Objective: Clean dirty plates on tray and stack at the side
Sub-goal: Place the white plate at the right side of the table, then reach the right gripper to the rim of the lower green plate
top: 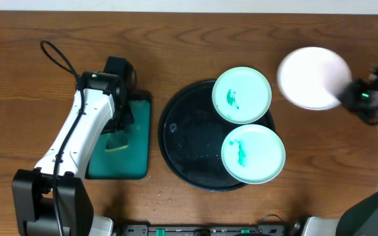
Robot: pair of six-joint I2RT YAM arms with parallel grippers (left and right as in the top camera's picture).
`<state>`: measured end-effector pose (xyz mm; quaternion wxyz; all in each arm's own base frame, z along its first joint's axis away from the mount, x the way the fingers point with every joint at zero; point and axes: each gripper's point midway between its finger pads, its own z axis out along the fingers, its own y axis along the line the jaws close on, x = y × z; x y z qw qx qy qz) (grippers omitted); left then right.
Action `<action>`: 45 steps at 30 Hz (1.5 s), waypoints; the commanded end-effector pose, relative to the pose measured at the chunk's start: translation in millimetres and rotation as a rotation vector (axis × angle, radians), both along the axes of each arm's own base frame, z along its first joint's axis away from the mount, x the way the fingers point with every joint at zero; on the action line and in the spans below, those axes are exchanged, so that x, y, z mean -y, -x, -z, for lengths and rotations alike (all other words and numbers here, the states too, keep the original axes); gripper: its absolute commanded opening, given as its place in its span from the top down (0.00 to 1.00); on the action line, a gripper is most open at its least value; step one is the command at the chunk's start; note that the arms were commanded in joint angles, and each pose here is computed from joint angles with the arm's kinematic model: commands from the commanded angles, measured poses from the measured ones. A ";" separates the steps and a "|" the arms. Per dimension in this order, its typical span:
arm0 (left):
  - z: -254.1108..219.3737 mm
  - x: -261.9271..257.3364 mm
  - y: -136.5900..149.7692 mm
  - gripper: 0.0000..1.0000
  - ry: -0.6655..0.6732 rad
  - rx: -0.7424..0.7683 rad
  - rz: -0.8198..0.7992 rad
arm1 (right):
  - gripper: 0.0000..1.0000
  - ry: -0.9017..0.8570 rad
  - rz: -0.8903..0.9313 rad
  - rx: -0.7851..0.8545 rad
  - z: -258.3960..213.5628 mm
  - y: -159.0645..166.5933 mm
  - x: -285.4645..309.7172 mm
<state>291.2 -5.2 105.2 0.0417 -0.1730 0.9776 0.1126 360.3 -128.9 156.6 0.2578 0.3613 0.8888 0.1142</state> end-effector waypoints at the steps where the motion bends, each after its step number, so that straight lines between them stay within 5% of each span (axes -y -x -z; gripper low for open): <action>1: 1.6 -0.9 0.8 0.93 0.001 -0.002 -0.009 | 0.99 -0.082 0.114 -0.029 22.5 16.6 28.8; 17: 1.6 -0.8 0.2 0.93 0.001 0.000 -0.005 | 0.99 -0.181 0.286 -0.289 154.3 50.0 78.0; 20: 1.6 -0.8 0.0 0.93 0.001 0.001 -0.005 | 0.95 -0.210 0.238 -0.240 146.1 40.6 72.4; 25: 1.6 -0.8 -0.3 0.93 0.001 0.002 -0.005 | 0.51 -0.229 0.119 -0.060 92.9 9.5 58.2; 33: 1.6 -0.7 -0.4 0.93 0.002 0.002 -0.005 | 0.42 -0.102 -0.097 0.080 -1.8 2.5 -13.4; 45: 1.6 -0.8 1.4 0.93 0.001 -0.005 -0.005 | 0.47 -0.129 -0.155 -0.358 41.6 84.7 -104.0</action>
